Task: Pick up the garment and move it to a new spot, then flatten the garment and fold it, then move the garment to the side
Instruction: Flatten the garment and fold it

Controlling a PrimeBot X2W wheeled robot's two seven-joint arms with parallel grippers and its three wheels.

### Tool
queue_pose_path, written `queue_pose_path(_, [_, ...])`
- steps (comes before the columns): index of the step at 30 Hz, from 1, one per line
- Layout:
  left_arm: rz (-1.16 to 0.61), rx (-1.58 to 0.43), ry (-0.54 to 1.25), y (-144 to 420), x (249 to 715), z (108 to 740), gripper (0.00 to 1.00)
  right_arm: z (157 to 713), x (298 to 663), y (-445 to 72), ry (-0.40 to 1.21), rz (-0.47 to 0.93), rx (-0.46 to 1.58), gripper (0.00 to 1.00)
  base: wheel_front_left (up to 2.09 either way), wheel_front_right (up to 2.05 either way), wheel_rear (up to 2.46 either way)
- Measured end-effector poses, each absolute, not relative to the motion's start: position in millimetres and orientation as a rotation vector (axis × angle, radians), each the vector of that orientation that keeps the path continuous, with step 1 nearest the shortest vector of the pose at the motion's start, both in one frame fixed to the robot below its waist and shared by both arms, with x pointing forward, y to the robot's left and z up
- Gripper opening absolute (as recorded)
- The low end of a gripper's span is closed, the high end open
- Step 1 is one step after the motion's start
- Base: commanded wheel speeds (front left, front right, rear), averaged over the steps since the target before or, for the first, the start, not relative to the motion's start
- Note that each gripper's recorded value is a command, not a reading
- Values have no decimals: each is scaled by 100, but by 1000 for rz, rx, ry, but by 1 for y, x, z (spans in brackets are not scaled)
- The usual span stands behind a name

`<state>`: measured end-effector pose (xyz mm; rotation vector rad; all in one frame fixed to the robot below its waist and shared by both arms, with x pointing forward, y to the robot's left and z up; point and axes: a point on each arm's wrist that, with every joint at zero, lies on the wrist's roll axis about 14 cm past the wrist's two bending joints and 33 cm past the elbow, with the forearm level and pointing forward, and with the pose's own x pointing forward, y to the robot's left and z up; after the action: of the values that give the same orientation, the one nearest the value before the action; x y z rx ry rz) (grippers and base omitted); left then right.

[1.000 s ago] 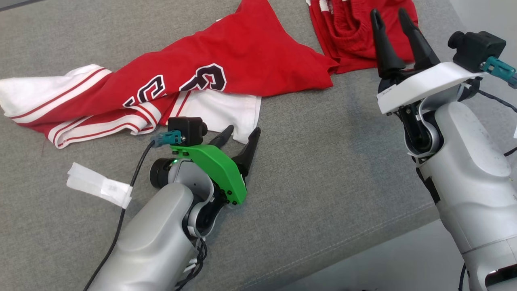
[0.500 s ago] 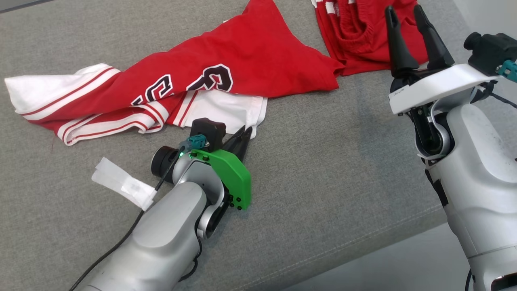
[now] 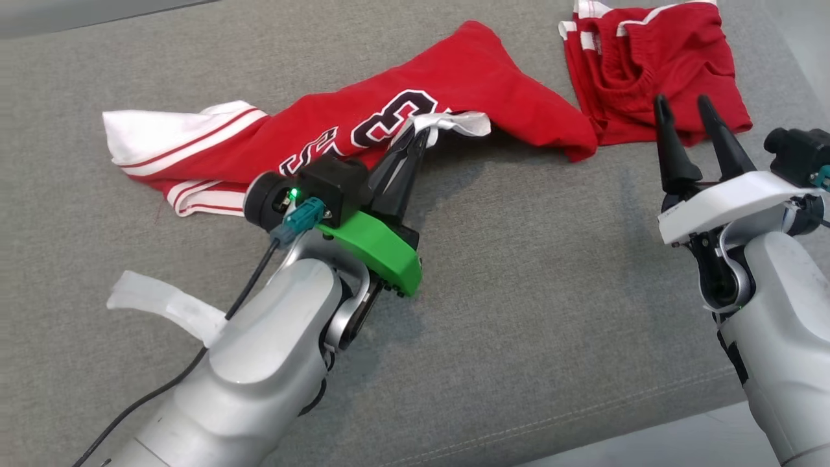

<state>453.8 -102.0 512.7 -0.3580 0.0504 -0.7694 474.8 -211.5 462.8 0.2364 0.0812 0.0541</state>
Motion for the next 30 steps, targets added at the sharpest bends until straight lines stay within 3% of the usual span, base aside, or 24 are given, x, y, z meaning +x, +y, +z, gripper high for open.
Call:
queue_pose_path(13, [-481,-194,-394,34,470,635,0,435,455,-163,171,144,288,100,0,0,0])
queue_pose_path(20, [-339,-169,-344,89,443,613,0,432,440,-93,212,310,341,100,0,0,0])
queue_pose_path(25, [-345,-167,-396,93,427,630,0,448,439,-73,178,363,355,100,0,0,0])
queue_pose_path(30, [-458,-169,-402,59,416,635,0,459,442,-75,145,367,351,100,0,0,0])
